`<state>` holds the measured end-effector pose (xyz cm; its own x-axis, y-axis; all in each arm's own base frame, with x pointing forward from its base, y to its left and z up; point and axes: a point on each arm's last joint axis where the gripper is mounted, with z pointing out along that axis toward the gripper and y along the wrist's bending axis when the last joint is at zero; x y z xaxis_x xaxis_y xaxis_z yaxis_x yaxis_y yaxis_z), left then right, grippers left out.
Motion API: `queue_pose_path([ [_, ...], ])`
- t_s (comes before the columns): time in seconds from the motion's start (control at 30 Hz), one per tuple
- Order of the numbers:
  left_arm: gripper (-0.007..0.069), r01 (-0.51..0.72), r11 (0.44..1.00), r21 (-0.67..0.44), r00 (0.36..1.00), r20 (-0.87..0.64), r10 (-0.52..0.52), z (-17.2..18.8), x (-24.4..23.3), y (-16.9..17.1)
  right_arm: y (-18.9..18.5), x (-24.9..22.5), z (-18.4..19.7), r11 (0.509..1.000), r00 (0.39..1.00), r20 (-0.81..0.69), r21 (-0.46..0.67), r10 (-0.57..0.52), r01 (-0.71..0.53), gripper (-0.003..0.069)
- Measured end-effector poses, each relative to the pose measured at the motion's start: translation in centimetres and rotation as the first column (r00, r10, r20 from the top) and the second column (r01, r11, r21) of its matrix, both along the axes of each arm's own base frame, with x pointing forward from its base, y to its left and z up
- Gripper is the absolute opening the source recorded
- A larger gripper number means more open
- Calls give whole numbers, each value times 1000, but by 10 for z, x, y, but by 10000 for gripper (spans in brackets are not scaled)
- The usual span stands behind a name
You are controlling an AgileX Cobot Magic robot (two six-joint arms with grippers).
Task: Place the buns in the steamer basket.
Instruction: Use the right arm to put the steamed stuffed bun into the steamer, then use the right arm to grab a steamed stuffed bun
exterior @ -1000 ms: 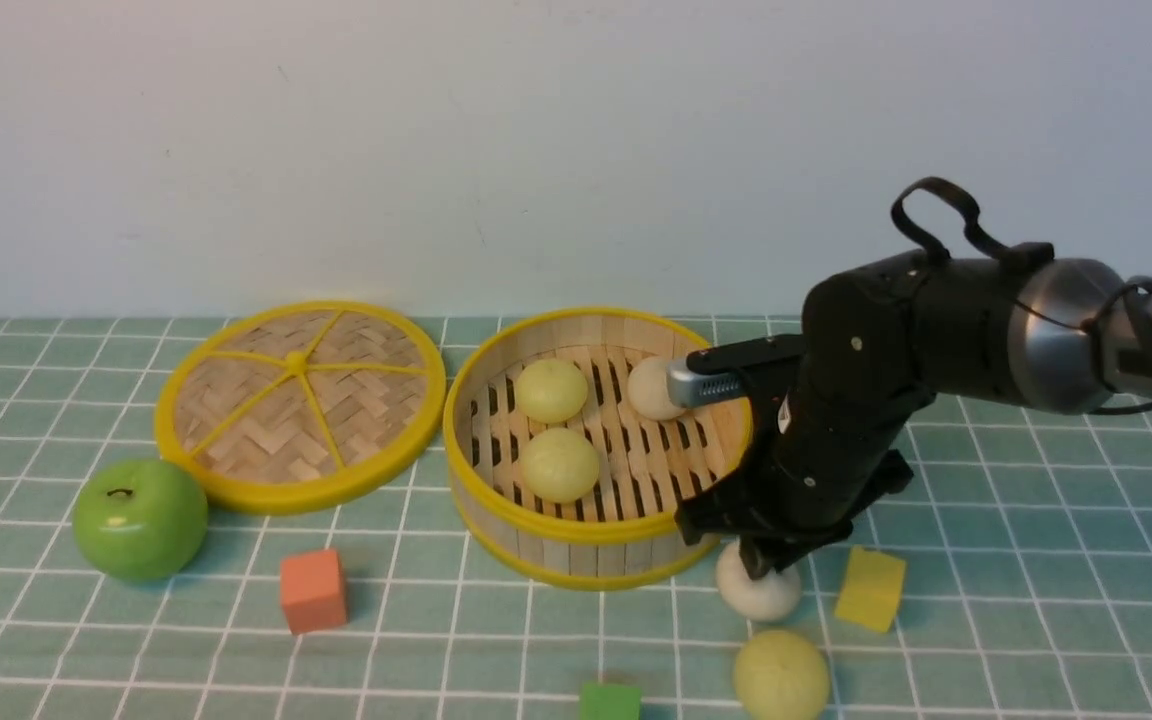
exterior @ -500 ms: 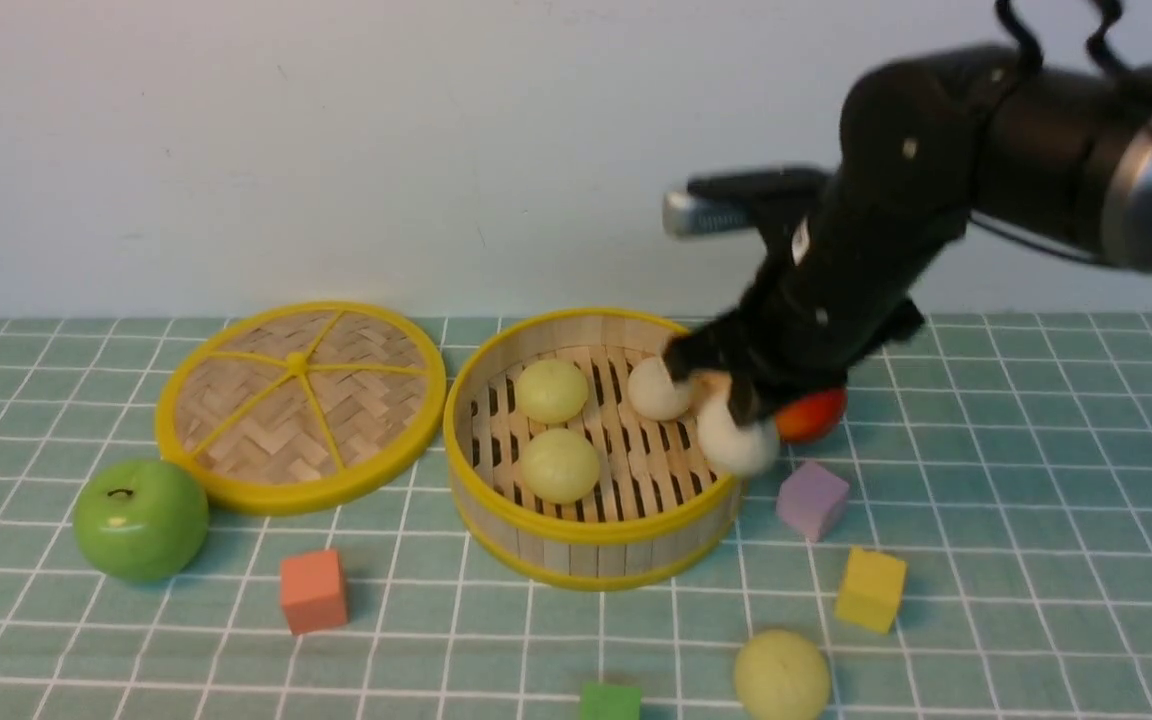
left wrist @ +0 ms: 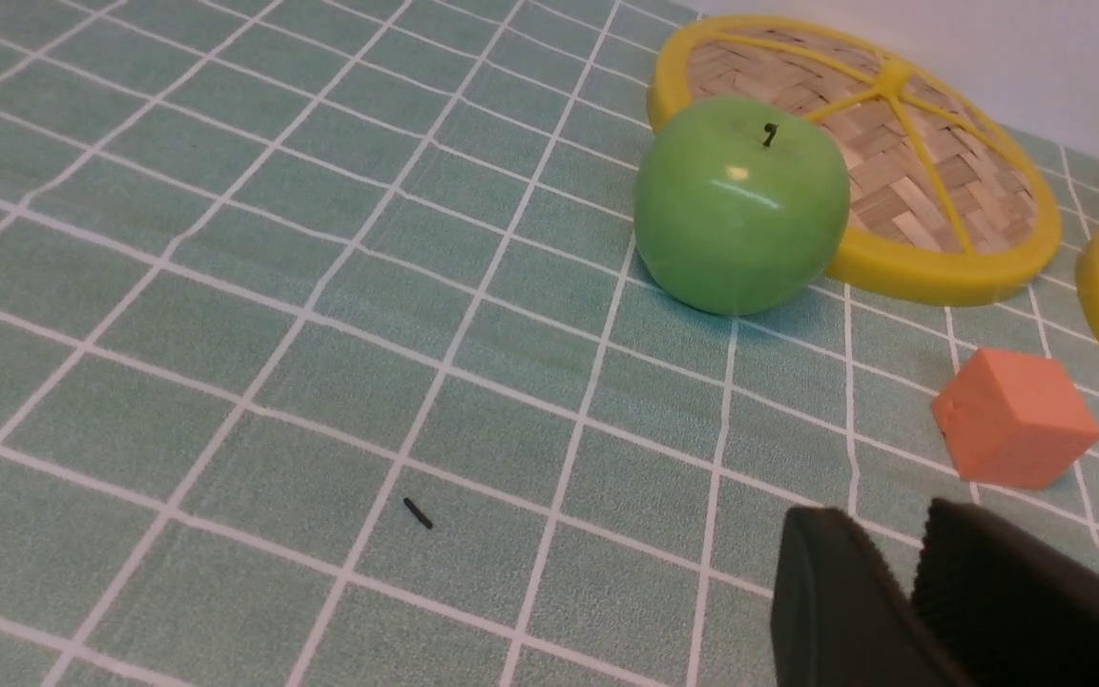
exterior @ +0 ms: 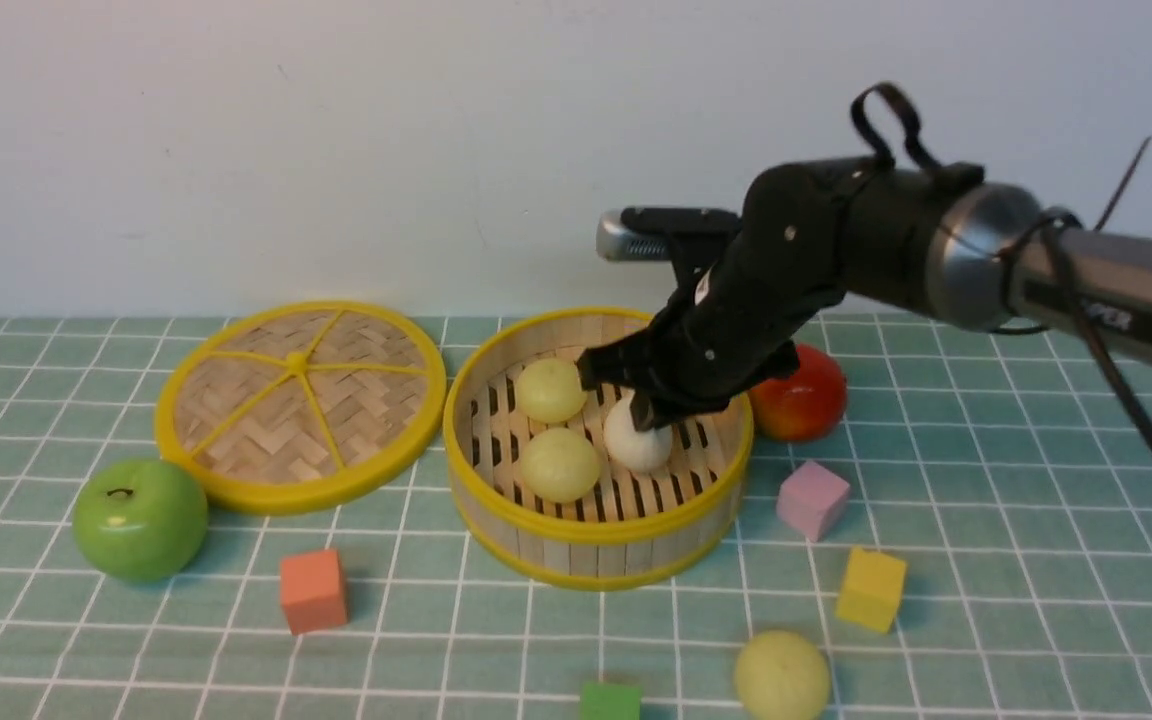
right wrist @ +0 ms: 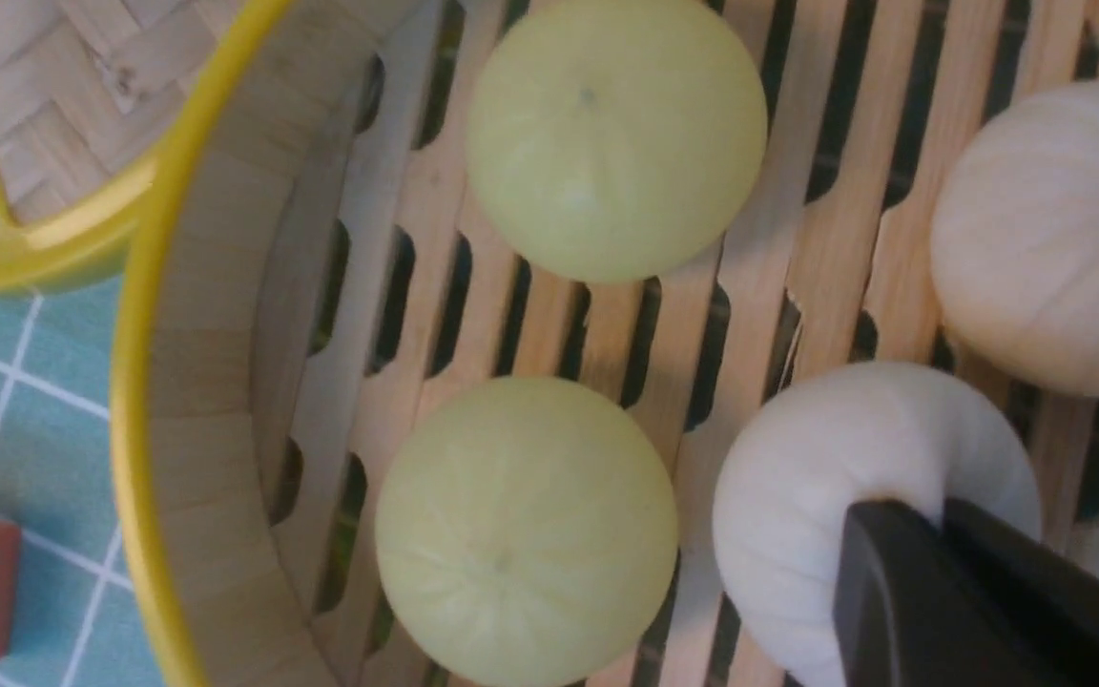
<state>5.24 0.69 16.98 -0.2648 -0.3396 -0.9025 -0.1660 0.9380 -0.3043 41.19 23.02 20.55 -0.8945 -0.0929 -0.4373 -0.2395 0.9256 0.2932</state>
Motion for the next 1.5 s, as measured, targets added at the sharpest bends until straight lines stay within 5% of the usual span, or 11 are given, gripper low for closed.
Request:
queue_pose_path([
  [0.33,164,0,1000,0,1000,0,0,0,0,0,1,1,-4,1000,1000,-4,1,-2,2,101],
  [0.53,164,0,1000,0,1000,0,0,0,0,0,-12,-16,41,996,998,28,-75,57,-54,344],
  [0.63,164,0,1000,0,1000,0,0,0,0,0,-23,-30,70,990,996,45,-119,77,-71,393],
  [0.83,164,0,1000,0,1000,0,0,0,0,0,-49,-72,89,979,996,16,-186,91,-87,349],
  [1.03,164,0,1000,0,1000,0,0,0,0,0,-72,-119,50,981,997,-72,-185,42,-55,237],
  [1.5,164,0,1000,0,1000,-1,0,0,0,0,-64,-132,-8,993,983,-181,-111,7,-27,238],
])
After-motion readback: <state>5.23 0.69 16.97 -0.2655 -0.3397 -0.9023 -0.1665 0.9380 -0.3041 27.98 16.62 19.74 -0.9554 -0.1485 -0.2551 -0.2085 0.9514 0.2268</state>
